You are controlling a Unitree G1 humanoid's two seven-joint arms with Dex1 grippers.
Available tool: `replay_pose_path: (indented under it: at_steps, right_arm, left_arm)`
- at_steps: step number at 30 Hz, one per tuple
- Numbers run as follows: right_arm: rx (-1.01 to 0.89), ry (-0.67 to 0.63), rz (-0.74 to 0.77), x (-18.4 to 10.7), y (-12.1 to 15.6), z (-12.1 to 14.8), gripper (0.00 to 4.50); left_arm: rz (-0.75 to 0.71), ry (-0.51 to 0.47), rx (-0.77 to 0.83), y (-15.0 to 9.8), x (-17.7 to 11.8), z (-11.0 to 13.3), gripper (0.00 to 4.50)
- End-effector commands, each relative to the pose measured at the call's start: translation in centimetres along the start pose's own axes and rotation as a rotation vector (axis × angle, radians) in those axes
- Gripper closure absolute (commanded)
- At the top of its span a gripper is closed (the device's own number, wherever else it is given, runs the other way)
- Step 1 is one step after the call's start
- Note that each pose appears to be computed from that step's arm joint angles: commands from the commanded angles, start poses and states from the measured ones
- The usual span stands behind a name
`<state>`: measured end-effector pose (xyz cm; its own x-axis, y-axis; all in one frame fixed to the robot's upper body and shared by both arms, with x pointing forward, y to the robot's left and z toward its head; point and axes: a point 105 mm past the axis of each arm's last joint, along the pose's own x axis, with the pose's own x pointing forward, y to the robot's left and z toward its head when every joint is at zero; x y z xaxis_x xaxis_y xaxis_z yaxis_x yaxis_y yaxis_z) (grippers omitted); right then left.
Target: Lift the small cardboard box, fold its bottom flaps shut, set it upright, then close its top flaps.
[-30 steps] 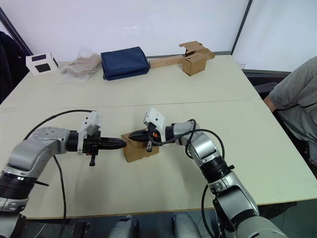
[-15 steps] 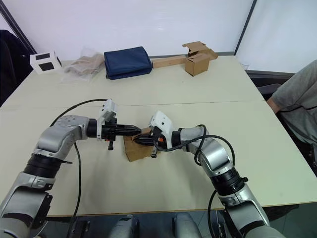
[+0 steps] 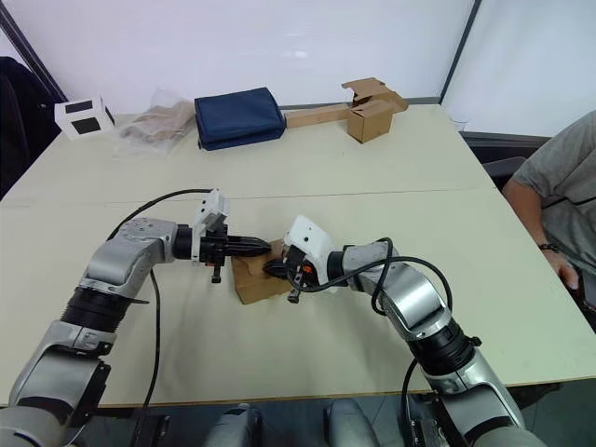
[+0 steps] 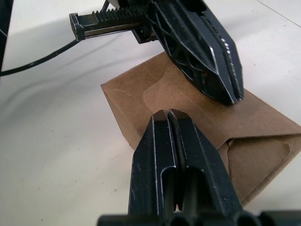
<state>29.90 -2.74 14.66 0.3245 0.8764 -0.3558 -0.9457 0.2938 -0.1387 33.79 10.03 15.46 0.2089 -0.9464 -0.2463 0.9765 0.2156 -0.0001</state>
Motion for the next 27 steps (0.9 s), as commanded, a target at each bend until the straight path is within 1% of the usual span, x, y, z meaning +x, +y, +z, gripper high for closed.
replay_pose_path:
  at_steps: [1,9,17,27]
  right_arm:
    - [-0.029,0.007,0.005,-0.2,0.1,0.3,4.5]
    - [-0.03,-0.009,0.042,-0.8,0.4,1.1,4.5]
    - [-0.035,0.007,0.051,-0.8,0.4,1.0,4.5]
    - [-0.054,0.036,-0.006,0.6,-1.5,0.0,4.5]
  left_arm:
    - [0.019,-0.025,0.049,0.3,-0.2,1.4,4.41]
    - [0.027,-0.031,0.042,0.3,-0.1,1.4,4.41]
    - [0.03,-0.036,0.039,0.4,0.1,1.4,4.41]
    - [0.032,-0.071,0.022,0.1,-0.3,2.1,4.41]
